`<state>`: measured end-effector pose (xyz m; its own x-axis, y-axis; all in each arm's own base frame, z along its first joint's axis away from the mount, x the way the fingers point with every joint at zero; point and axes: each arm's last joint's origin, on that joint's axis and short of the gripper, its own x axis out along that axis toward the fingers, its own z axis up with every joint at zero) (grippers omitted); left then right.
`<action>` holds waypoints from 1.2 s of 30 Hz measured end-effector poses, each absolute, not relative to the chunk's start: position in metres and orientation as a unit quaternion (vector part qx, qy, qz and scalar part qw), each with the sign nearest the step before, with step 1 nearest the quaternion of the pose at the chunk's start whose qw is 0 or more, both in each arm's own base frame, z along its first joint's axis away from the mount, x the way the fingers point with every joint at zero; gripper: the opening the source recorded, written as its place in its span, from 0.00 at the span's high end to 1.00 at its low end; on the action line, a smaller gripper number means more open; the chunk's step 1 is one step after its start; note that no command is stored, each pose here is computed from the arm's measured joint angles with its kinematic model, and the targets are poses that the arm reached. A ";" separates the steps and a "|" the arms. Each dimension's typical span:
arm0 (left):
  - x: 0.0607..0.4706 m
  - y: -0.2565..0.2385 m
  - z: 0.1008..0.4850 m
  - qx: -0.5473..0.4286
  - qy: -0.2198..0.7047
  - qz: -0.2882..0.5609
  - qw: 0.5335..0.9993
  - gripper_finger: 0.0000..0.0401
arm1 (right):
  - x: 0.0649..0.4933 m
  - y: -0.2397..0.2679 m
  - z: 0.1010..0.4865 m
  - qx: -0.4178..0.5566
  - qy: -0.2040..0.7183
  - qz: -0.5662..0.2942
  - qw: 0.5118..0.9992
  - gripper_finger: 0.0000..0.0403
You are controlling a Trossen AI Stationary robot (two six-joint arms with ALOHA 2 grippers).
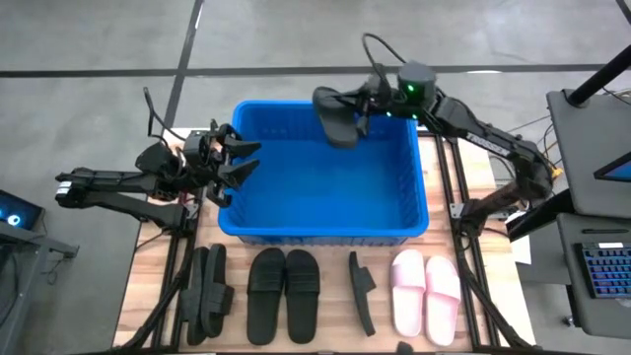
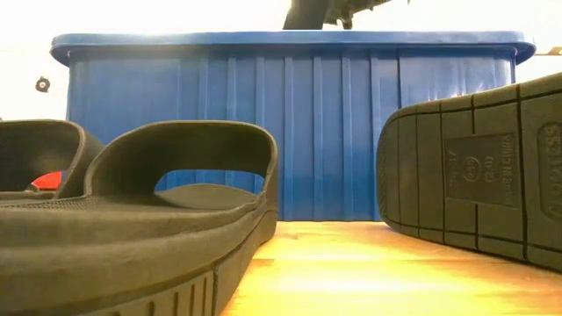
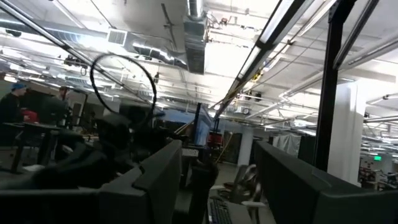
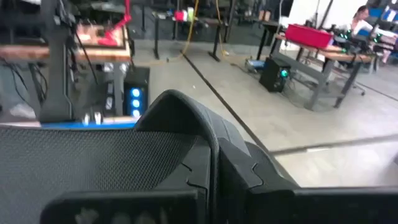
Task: Pick and place slides into bin
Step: Put the black slide into the blue container
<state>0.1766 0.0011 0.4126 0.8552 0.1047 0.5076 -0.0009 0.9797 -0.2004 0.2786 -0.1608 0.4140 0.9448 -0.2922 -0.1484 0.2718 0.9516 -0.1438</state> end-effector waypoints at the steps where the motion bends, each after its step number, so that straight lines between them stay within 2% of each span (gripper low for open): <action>1: 0.177 0.001 0.413 -0.097 -0.268 0.028 0.958 0.53 | 0.274 -0.159 0.408 -0.063 0.093 -0.145 0.983 0.97; 13: 0.183 0.002 0.409 -0.101 -0.255 0.048 0.960 0.53 | 0.246 -0.150 0.339 -0.092 0.234 -0.159 0.955 0.97; 25: 0.188 0.005 0.405 -0.091 -0.246 0.109 0.959 0.53 | 0.237 -0.147 0.293 -0.145 0.348 -0.136 0.916 0.97; 36: 0.193 0.005 0.402 -0.088 -0.240 0.112 0.960 0.53 | 0.226 -0.143 0.252 -0.172 0.418 -0.126 0.883 0.97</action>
<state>0.1931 0.0053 0.4024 0.8599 0.2568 0.4412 -0.1719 0.9594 -0.2235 0.2263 -0.1429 0.2516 0.6182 -0.3659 -0.6956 0.0777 0.9091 -0.4092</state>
